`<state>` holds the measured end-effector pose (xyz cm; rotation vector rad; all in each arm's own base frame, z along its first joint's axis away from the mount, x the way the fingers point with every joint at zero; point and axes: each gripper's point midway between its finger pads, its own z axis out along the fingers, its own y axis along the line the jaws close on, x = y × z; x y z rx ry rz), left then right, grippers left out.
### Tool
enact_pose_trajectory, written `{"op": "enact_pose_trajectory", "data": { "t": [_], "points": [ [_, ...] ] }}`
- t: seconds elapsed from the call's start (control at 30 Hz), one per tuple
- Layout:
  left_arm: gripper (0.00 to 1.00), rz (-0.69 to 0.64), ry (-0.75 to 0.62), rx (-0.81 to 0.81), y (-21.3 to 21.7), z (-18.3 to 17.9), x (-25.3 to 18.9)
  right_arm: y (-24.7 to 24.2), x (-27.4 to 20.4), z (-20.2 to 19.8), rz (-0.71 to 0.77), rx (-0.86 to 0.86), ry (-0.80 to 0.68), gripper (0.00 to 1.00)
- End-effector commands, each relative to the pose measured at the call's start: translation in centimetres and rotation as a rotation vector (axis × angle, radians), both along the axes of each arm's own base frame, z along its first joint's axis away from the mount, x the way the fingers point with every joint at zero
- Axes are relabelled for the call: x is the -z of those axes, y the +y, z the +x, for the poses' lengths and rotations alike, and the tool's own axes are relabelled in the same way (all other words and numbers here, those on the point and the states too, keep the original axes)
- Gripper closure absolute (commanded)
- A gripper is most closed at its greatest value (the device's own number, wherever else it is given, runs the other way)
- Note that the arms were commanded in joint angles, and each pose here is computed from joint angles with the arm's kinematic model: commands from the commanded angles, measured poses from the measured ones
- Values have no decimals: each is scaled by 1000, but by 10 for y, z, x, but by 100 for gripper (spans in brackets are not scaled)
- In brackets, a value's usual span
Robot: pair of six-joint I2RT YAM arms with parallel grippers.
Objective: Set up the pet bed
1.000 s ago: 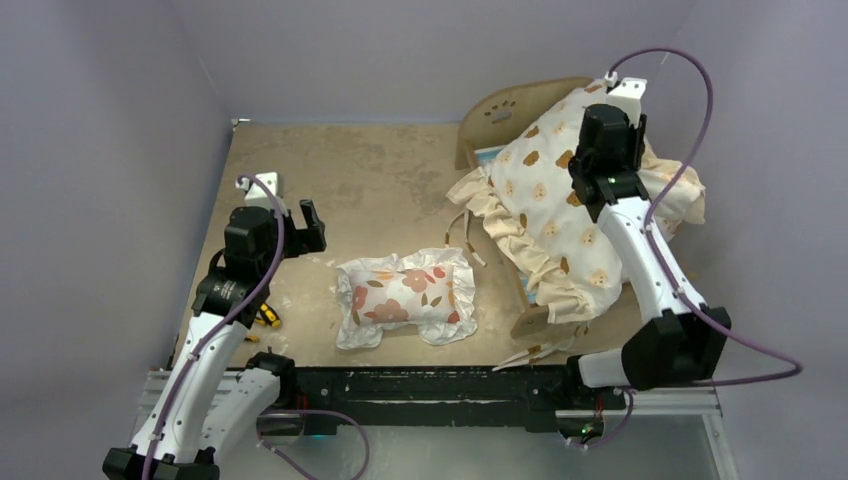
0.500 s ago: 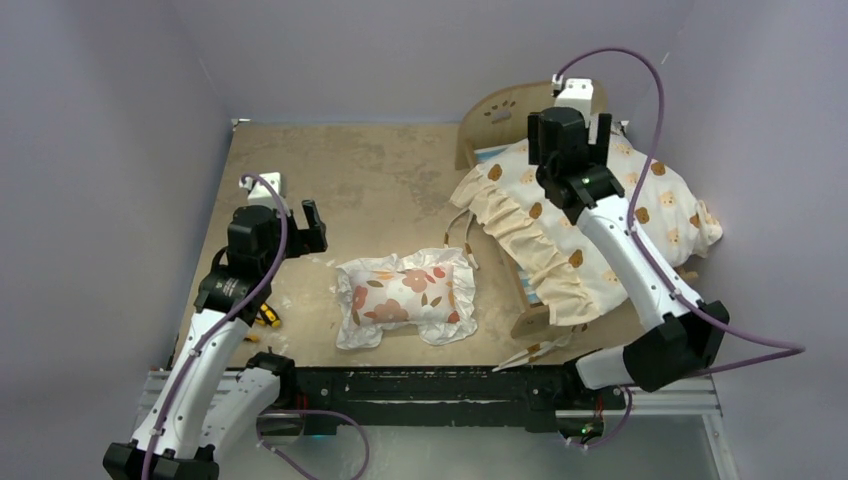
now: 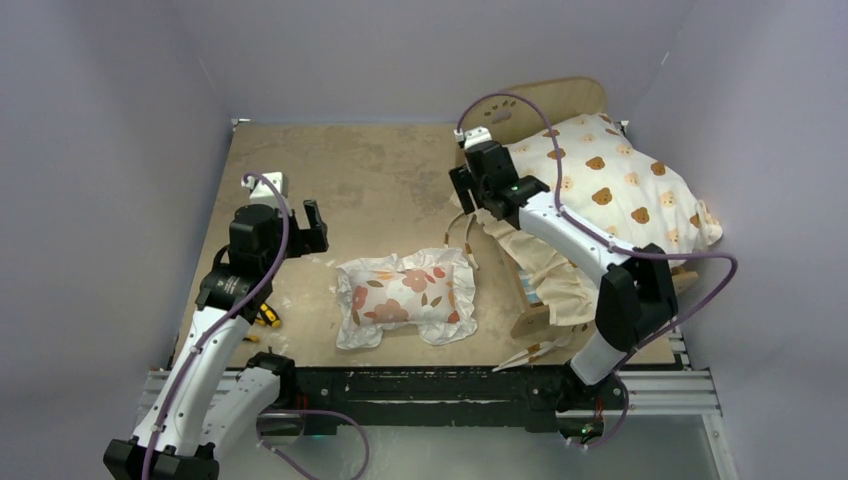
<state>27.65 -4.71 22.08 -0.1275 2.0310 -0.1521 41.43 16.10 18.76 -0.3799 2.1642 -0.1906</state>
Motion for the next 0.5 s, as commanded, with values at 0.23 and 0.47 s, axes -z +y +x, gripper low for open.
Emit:
{"op": "enact_pose_trajectory", "data": {
  "t": [0.23, 0.47],
  "points": [
    [1, 1, -1, 33, -5, 3, 2, 10, 21, -38, -123, 41, 71, 18],
    [1, 0, 0, 36, -6, 3, 2, -4, 44, -50, -200, 92, 120, 29]
  ]
}}
